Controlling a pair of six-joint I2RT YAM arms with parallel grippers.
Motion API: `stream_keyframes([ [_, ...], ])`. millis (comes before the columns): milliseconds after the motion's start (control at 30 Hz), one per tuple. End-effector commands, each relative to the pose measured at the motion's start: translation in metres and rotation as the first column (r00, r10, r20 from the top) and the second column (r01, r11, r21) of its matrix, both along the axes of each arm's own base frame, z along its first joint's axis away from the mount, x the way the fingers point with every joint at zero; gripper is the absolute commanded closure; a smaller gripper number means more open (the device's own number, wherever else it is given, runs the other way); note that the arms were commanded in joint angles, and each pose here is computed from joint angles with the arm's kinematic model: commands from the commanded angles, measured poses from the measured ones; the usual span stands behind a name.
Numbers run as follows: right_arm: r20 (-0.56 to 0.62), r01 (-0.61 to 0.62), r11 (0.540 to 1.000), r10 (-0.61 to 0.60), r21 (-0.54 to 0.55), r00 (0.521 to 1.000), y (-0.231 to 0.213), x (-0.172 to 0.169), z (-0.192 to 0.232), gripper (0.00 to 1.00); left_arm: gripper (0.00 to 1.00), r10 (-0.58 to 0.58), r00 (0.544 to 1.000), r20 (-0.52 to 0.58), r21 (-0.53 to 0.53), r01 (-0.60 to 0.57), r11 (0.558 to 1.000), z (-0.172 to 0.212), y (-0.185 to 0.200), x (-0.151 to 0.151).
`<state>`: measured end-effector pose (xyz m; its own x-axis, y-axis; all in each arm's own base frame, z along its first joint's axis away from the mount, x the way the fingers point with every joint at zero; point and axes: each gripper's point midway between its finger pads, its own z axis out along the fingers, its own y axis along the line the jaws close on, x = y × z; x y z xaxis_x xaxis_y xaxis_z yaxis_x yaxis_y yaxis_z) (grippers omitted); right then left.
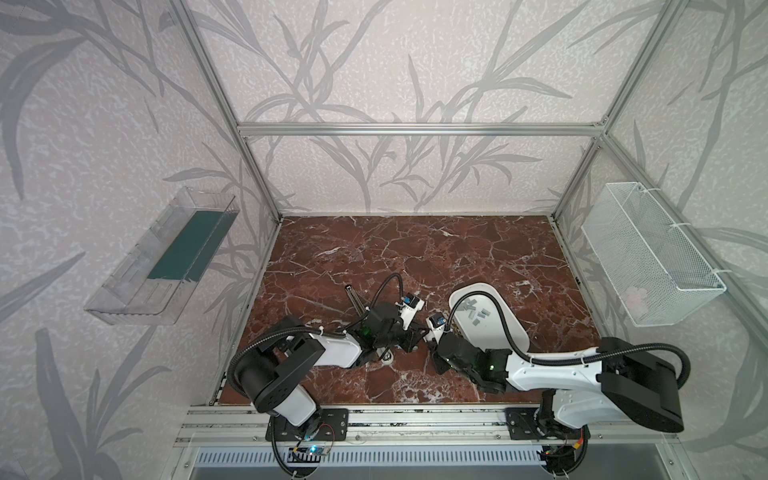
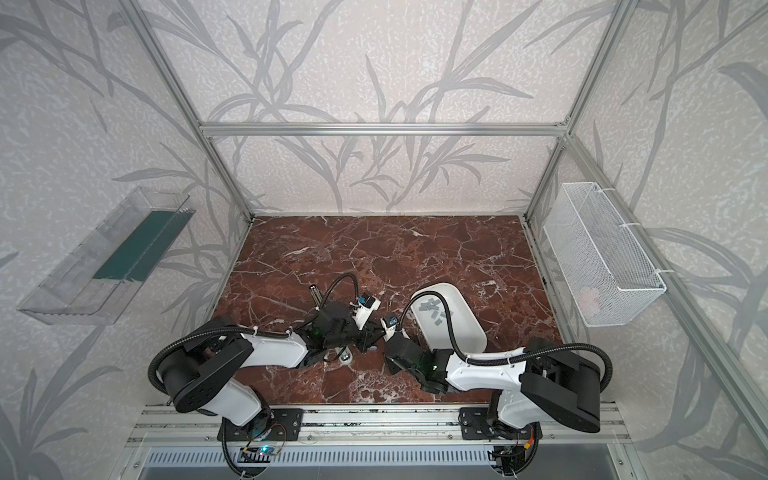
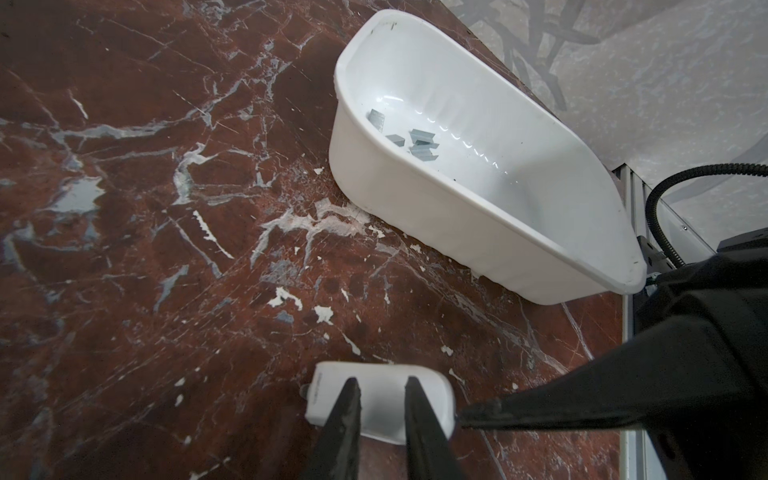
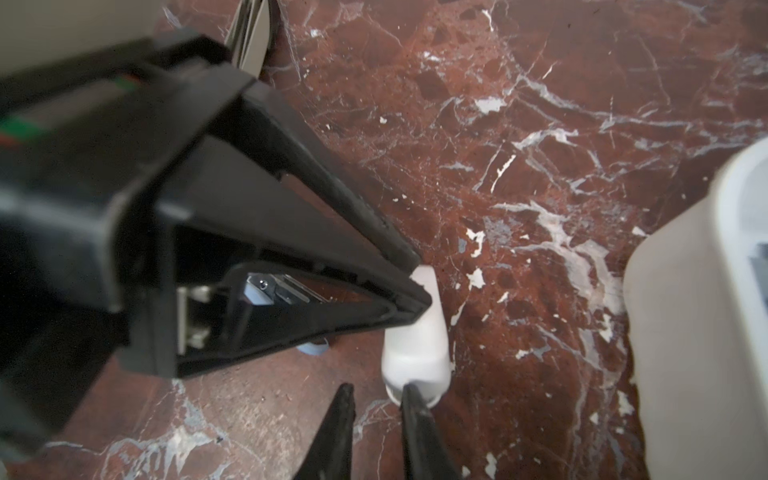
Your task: Load the staples into the stapler
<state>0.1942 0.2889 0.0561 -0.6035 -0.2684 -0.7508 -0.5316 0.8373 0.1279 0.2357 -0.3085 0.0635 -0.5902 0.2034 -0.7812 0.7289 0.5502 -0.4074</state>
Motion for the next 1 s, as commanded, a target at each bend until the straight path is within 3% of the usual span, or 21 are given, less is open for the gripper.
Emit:
stream_keyframes([
  [0, -0.02, 0.019, 1.0, -0.019, -0.003, 1.0, -0.003, -0.001, -0.008, 0.78, 0.77, -0.019, 1.0, 0.017, 0.016, 0.019, 1.0, -0.004, 0.0, -0.003],
  [200, -0.012, 0.011, 1.0, -0.011, 0.0, 1.0, -0.001, 0.0, -0.006, 0.79, 0.77, -0.027, 1.0, 0.014, 0.023, 0.026, 0.999, -0.007, -0.002, -0.003],
  [400, 0.058, -0.03, 0.997, 0.026, 0.071, 0.998, 0.0, -0.001, 0.035, 0.76, 0.77, -0.007, 1.0, 0.021, 0.044, 0.006, 0.999, -0.009, 0.0, 0.001],
  [533, 0.117, 0.016, 0.997, -0.026, 0.078, 0.993, -0.006, 0.01, 0.05, 0.74, 0.78, -0.008, 1.0, 0.029, 0.049, 0.007, 0.999, -0.009, -0.001, 0.003],
  [967, 0.066, 0.03, 0.999, -0.031, 0.015, 0.997, 0.013, 0.027, 0.005, 0.8, 0.78, -0.017, 1.0, 0.021, 0.066, 0.016, 0.998, -0.016, -0.001, 0.002],
])
